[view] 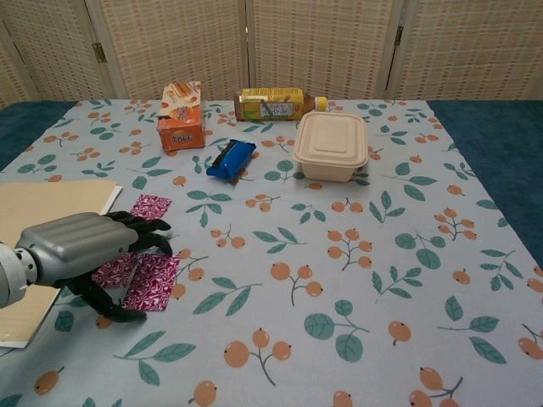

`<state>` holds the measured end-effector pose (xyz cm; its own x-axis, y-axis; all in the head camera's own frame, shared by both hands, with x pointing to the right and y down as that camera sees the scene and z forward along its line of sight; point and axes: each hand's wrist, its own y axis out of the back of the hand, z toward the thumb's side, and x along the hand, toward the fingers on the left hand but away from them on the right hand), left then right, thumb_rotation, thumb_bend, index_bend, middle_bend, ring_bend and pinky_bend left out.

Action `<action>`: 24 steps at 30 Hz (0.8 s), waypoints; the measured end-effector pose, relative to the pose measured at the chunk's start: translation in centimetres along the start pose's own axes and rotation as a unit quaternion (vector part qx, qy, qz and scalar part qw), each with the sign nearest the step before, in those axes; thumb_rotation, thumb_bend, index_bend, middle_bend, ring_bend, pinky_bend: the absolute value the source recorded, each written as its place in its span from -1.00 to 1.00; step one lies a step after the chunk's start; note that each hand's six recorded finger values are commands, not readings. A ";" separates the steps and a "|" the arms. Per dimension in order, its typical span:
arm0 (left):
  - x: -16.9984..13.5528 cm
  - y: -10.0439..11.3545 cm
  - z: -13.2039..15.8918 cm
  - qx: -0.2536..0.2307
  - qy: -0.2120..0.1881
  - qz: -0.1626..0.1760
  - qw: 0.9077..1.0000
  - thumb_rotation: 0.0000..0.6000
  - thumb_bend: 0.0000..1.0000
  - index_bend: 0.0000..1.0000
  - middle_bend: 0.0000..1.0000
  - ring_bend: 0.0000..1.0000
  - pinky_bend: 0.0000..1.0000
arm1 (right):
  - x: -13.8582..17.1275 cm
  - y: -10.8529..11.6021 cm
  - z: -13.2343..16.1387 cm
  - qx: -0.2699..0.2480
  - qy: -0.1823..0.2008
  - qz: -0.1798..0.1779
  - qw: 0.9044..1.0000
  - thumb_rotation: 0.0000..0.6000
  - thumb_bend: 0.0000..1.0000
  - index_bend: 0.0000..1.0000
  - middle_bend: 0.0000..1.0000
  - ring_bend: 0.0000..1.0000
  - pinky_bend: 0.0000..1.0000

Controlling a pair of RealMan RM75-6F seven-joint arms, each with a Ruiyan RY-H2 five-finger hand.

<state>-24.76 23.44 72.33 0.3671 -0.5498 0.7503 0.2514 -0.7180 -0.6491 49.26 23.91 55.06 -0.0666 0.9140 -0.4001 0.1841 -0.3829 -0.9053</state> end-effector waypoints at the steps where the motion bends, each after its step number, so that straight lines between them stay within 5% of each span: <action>1: 0.0 0.0 0.0 0.000 0.001 0.001 1.000 0.39 -0.50 -0.58 -1.00 -1.00 -1.00 | 0.0 0.0 0.0 0.000 0.000 0.000 1.000 1.00 -0.43 -1.00 -1.00 -1.00 -1.00; 24: -0.8 0.8 0.0 0.005 -0.005 0.030 1.000 0.64 -0.50 -0.40 -1.00 -1.00 -1.00 | -0.1 0.1 0.1 -0.001 0.001 -0.002 1.000 1.00 -0.43 -1.00 -1.00 -1.00 -1.00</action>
<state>-24.82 23.32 71.19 0.3902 -0.5870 0.7094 0.2383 -0.6798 -0.6936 49.17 23.76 55.02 -0.0649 0.9155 -0.3970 0.1857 -0.3798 -0.9062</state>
